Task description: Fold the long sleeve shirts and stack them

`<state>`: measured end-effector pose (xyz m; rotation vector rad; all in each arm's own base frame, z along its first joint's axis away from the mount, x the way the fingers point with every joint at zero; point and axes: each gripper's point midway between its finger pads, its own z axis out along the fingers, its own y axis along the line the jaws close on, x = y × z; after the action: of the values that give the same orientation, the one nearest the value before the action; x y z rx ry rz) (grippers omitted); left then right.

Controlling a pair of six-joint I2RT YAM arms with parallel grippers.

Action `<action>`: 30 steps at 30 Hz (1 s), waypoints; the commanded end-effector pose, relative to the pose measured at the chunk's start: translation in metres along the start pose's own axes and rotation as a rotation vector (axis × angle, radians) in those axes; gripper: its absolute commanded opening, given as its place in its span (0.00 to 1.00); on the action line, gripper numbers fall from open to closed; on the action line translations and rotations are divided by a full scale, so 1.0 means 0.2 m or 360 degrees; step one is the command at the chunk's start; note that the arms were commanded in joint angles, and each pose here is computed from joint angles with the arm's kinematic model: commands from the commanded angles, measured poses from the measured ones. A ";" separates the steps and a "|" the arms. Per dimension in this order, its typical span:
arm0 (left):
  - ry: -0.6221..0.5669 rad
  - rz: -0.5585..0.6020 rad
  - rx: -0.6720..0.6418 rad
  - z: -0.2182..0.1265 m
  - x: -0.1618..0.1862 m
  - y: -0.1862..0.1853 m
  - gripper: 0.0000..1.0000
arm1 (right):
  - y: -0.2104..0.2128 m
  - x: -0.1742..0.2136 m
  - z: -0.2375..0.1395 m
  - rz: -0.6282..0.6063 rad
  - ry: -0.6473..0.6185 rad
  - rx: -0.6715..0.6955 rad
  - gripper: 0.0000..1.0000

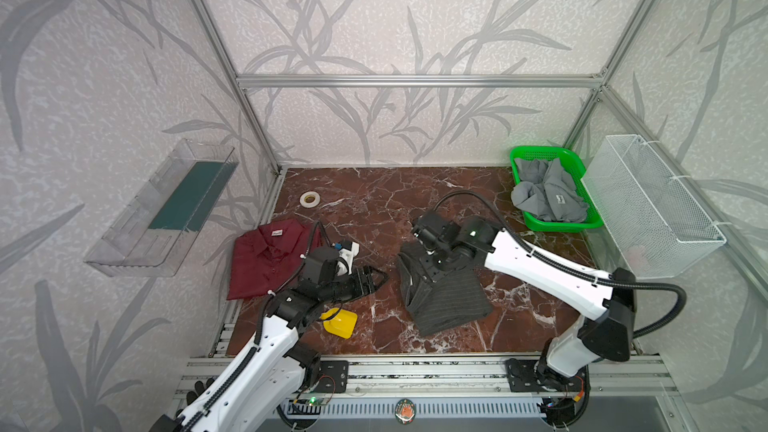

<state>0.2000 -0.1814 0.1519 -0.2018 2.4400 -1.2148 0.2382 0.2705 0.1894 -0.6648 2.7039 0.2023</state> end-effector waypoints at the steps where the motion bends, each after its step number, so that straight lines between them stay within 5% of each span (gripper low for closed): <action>1: -0.0031 0.0040 0.0122 0.05 -0.04 -0.10 0.68 | -0.12 -0.07 0.06 0.0104 -0.0045 -0.0133 0.38; 8: 0.0036 0.0145 0.0121 0.19 0.00 -0.19 0.68 | -0.27 -0.12 0.38 0.0293 0.0125 -0.0299 0.22; 20: 0.0054 0.0168 0.0090 0.20 0.07 -0.19 0.68 | -0.51 0.13 0.81 0.0594 0.0351 -0.0017 0.10; 27: 0.0088 0.0225 0.0069 0.20 0.06 -0.22 0.68 | -0.81 0.41 0.80 0.1237 0.0276 0.0112 0.01; 30: 0.0129 0.0220 0.0082 0.23 0.06 -0.23 0.68 | -0.82 0.51 0.77 0.1441 0.0241 0.0151 0.06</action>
<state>0.2021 -0.2396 0.1507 -0.0076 2.4559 -1.2275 0.3027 0.1402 0.0188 0.3592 2.9289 0.3554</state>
